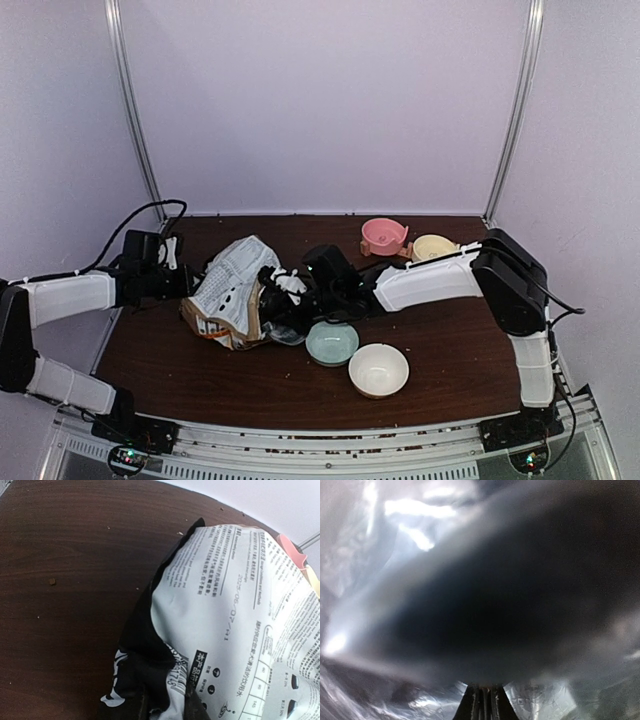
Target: Serve the pet food
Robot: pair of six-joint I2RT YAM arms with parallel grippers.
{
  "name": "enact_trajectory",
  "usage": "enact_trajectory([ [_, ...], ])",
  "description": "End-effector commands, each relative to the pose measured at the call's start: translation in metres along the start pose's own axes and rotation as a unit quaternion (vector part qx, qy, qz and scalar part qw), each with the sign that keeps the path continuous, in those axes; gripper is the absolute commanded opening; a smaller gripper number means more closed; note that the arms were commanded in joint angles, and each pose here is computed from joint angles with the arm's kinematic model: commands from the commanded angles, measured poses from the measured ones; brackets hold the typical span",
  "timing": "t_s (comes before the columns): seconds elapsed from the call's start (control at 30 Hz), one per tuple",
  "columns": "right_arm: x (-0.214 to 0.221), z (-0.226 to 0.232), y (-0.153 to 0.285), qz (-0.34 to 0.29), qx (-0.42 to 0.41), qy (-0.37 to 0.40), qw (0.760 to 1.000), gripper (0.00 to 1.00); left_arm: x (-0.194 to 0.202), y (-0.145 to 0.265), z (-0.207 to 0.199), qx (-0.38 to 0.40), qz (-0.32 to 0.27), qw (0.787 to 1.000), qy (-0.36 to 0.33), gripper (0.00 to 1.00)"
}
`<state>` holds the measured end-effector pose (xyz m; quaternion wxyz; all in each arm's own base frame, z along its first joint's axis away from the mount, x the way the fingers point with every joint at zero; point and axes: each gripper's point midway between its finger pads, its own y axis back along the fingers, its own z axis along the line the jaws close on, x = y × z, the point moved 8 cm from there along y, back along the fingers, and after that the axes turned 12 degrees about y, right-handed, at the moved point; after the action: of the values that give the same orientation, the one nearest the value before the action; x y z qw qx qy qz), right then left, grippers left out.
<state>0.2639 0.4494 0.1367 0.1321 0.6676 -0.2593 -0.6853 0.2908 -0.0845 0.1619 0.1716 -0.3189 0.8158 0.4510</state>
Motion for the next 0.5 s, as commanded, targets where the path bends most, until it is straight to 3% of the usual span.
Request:
enact_trajectory([
  [0.0, -0.008, -0.008, -0.008, -0.033, 0.06, -0.001, 0.998, 0.0, 0.007, 0.027, -0.06, 0.152, 0.005, 0.983, -0.105, 0.0],
  [0.13, -0.006, -0.006, -0.004, -0.039, 0.061, 0.0, 0.997, 0.0, 0.004, 0.035, -0.051, 0.106, -0.03, 0.989, -0.101, 0.0],
  [0.27, -0.001, 0.0, 0.003, -0.044, 0.061, 0.004, 0.997, 0.0, 0.004, 0.029, -0.026, -0.019, -0.022, 0.998, -0.053, 0.0],
  [0.4, 0.002, 0.006, 0.016, -0.061, 0.061, 0.004, 0.996, 0.0, 0.007, 0.023, -0.001, -0.132, 0.0, 0.991, -0.014, 0.0],
  [0.43, 0.003, 0.007, 0.019, -0.064, 0.06, 0.004, 0.996, 0.0, 0.008, 0.022, 0.004, -0.15, 0.006, 0.989, -0.005, 0.04],
  [0.47, 0.003, 0.009, 0.022, -0.069, 0.059, 0.004, 0.996, 0.0, 0.009, 0.022, 0.006, -0.16, 0.01, 0.987, 0.0, 0.15],
])
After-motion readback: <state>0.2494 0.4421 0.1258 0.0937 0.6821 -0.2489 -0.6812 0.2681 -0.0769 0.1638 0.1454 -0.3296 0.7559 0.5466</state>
